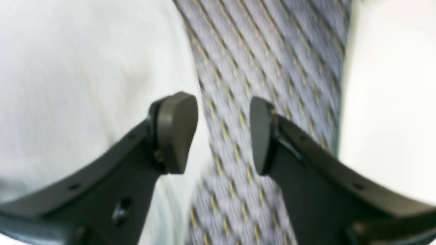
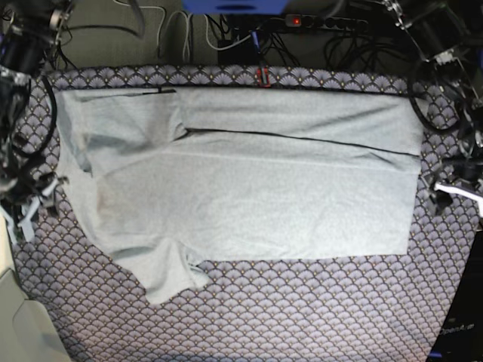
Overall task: Fold the T-shirt properly
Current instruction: 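Grasp the opposite side edge near the other sleeve with both grippers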
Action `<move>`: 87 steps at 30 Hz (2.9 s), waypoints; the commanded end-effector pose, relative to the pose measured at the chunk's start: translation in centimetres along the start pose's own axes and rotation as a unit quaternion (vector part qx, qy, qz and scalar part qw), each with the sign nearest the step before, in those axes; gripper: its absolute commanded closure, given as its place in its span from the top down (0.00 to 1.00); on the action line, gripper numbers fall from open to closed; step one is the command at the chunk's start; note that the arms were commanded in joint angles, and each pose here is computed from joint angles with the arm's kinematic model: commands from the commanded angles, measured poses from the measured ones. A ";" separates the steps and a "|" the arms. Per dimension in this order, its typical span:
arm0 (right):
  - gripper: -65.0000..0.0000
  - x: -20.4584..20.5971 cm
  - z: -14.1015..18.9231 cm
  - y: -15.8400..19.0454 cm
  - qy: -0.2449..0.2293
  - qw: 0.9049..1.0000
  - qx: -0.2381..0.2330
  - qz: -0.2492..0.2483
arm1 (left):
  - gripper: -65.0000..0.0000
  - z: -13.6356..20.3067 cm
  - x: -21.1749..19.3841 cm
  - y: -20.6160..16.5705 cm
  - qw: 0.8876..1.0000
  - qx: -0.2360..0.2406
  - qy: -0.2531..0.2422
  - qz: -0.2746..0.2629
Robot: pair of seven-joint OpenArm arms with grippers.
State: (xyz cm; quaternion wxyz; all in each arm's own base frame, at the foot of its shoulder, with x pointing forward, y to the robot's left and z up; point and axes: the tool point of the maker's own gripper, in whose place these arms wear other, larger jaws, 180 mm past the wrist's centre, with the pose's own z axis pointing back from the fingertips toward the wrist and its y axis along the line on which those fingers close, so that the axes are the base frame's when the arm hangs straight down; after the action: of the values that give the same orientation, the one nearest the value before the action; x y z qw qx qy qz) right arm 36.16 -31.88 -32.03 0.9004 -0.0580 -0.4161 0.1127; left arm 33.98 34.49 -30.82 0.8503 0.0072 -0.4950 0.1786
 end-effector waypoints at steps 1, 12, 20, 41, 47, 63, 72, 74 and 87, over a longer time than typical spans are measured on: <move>0.47 2.4 -0.4 -1.0 -0.019 1.000 -0.006 0.006 | 0.81 -0.5 1.9 -0.6 1.000 -0.002 -0.023 -0.010; 0.47 8.0 -10.5 2.9 -0.009 0.998 0.063 -0.009 | 0.81 -8.9 3.8 -6.1 1.000 -0.008 -0.005 -0.002; 0.47 6.3 -13.5 1.8 -0.045 0.995 0.030 -0.090 | 0.80 -12.4 2.2 -6.5 1.000 -0.008 -0.019 0.011; 0.47 1.1 -13.8 2.0 -0.006 0.995 -0.002 -0.104 | 0.80 -13.8 0.0 -6.7 0.999 -0.013 -0.013 0.034; 0.46 1.0 -14.0 2.9 -0.004 0.995 0.009 -0.104 | 0.80 -13.8 0.0 -6.7 0.999 -0.013 -0.013 0.034; 0.00 0.6 -14.1 4.6 0.015 0.994 0.040 -0.097 | 0.80 -13.9 1.4 -5.6 0.999 -0.005 -0.021 0.035; 0.00 0.7 -14.1 4.8 0.015 0.994 0.041 -0.097 | 0.80 -14.4 -0.4 -4.6 0.999 0.003 -0.011 0.041; 0.00 0.7 -14.1 4.9 0.014 0.994 0.042 -0.098 | 0.80 -14.7 -0.3 -4.2 0.999 0.006 -0.013 0.047; 0.00 0.7 -14.1 4.6 0.014 0.994 0.040 -0.097 | 0.77 -15.2 -3.5 -4.4 0.998 0.002 0.012 0.061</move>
State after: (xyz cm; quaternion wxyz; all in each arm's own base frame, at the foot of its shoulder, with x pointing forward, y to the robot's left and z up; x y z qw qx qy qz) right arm 45.99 -27.20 -42.43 0.9155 0.0197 -0.4004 0.0346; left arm 45.80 32.06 -41.67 0.8455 -0.0183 -0.4811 0.2309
